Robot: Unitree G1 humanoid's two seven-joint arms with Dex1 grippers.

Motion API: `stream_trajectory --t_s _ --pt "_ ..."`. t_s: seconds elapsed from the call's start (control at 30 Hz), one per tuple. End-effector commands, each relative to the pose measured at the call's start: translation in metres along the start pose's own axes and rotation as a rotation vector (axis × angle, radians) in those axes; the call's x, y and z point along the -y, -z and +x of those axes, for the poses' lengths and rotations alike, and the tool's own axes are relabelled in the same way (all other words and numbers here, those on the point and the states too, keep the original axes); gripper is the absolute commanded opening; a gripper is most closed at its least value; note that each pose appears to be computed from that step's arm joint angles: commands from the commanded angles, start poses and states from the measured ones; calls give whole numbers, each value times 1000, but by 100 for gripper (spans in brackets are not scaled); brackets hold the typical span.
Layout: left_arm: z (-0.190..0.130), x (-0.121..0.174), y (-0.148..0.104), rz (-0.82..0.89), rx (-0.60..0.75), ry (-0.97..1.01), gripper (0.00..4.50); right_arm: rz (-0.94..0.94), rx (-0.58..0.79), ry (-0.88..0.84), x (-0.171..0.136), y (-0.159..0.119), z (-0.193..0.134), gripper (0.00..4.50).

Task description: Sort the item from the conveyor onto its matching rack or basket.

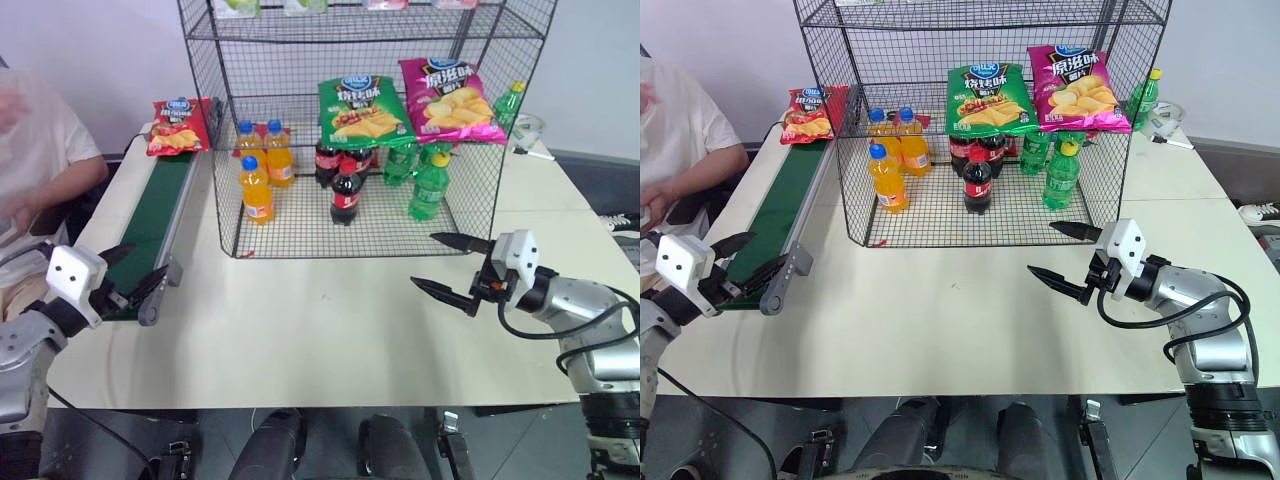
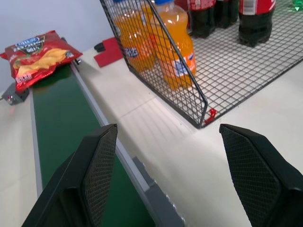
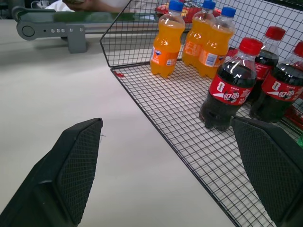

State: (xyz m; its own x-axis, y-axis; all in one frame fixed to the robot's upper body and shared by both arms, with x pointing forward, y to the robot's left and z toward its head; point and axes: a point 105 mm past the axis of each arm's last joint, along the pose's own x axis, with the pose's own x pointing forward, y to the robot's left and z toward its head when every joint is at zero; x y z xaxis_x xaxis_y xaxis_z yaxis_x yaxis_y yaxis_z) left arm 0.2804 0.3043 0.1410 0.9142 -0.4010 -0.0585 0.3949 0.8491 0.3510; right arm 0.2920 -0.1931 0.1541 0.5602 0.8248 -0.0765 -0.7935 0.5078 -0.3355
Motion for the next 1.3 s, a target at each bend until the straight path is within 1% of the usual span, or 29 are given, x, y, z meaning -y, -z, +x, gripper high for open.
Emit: stream_trajectory --t_s 0.03,0.1,0.2,0.3,0.53,0.67,0.73,0.87,1.07,1.1,1.17,1.23,1.3 --pt "-4 -2 -12 32 41 -19 359 -38 48 -14 -1 -13 6 450" --pt "-8 3 -13 19 58 -13 359 -22 64 -45 -6 -16 10 450" --pt "-13 6 -7 22 27 -20 359 16 105 -93 -15 -22 16 450" --pt "-18 5 -5 64 14 -56 359 64 138 -184 -32 -27 22 450" --pt "-34 3 -4 109 12 -129 359 164 146 -320 -54 -26 33 450" --pt "-41 7 -3 157 2 -134 359 161 136 -343 -58 -22 35 450" --pt "-48 10 -1 221 -19 -130 359 152 131 -336 -56 -20 38 450" --pt "-66 21 10 429 -79 -85 359 153 133 -330 -54 -18 41 450" --pt "-86 28 16 547 -94 -96 359 154 130 -329 -52 -17 43 450" --pt "-90 26 21 560 -125 -108 359 153 129 -328 -51 -17 43 450" --pt "-97 29 28 573 -147 -105 359 152 130 -328 -50 -16 44 450" --pt "-103 28 33 625 -169 -98 359 154 130 -330 -50 -16 45 450" --pt "-107 22 32 702 -185 -120 359 153 130 -330 -50 -16 45 450"
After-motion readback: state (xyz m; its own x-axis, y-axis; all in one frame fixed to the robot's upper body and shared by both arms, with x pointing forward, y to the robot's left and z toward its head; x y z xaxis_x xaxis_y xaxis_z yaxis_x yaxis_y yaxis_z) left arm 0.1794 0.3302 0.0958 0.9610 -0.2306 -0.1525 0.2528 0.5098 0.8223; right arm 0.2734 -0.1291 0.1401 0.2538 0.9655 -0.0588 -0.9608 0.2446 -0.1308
